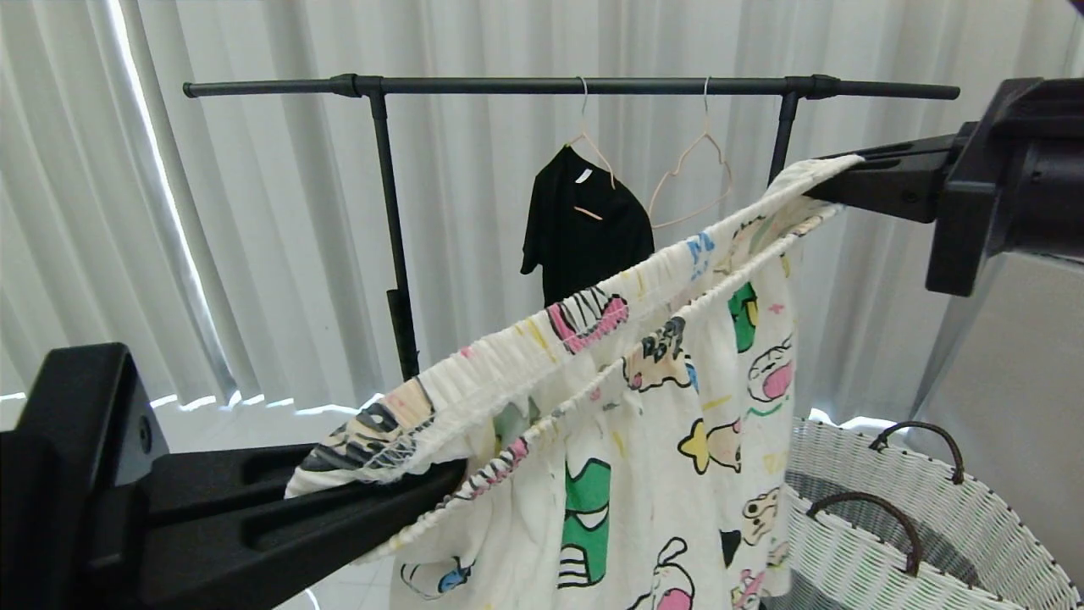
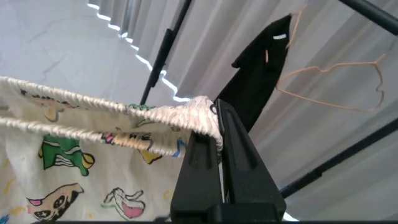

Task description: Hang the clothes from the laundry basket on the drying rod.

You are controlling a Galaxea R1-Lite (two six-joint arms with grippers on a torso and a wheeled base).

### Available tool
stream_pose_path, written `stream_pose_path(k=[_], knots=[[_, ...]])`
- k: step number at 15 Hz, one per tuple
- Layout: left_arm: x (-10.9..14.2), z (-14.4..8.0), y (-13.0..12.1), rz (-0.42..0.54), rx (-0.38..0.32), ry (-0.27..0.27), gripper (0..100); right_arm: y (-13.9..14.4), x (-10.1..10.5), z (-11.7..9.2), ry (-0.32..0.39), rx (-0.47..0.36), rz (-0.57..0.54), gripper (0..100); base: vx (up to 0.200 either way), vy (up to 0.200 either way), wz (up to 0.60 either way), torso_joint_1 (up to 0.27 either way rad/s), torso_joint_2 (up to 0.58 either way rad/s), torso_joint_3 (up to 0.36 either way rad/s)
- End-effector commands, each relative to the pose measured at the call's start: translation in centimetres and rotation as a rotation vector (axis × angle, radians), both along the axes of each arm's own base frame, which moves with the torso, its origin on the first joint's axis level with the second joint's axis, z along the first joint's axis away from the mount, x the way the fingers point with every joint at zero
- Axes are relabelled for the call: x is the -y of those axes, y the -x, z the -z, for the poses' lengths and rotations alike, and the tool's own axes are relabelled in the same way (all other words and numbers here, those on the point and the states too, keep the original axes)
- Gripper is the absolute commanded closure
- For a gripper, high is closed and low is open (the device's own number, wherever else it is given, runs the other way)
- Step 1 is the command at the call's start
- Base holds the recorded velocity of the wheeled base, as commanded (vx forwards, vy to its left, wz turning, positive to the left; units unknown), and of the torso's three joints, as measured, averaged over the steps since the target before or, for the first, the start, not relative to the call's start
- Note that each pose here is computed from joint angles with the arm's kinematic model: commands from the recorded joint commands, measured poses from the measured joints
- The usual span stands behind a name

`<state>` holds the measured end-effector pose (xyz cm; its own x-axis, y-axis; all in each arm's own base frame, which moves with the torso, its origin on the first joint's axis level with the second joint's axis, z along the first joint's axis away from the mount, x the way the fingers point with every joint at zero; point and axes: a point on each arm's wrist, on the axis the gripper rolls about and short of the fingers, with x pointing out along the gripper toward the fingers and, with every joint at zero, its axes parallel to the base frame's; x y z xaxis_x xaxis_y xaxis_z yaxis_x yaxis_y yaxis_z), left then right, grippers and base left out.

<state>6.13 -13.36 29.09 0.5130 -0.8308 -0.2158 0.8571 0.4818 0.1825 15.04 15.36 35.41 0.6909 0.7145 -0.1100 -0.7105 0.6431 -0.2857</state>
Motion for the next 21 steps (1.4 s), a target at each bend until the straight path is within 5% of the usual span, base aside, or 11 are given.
stream_pose_path(k=[1, 9, 14, 21], knots=[[-0.6, -0.1, 0.3, 0.004, 0.005, 0.013, 100, -1.0, -1.3, 0.7, 0.024, -0.022, -0.009, 100, 0.0, 0.0, 0.0, 0.0, 0.0, 0.0], [-0.6, 0.1, -1.4, -0.104, -0.003, -0.003, 100, -0.3, -1.1, 0.6, 0.023, -0.021, -0.023, 100, 0.0, 0.0, 0.0, 0.0, 0.0, 0.0], [0.3, -1.6, -7.0, -0.331, 0.032, -0.034, 100, 4.1, 3.6, 1.0, 0.075, -0.073, -0.025, 100, 0.0, 0.0, 0.0, 0.0, 0.0, 0.0], [1.5, -0.8, -8.1, -0.332, 0.012, -0.067, 100, 5.8, 3.9, 2.4, 0.131, -0.068, -0.031, 100, 0.0, 0.0, 0.0, 0.0, 0.0, 0.0]])
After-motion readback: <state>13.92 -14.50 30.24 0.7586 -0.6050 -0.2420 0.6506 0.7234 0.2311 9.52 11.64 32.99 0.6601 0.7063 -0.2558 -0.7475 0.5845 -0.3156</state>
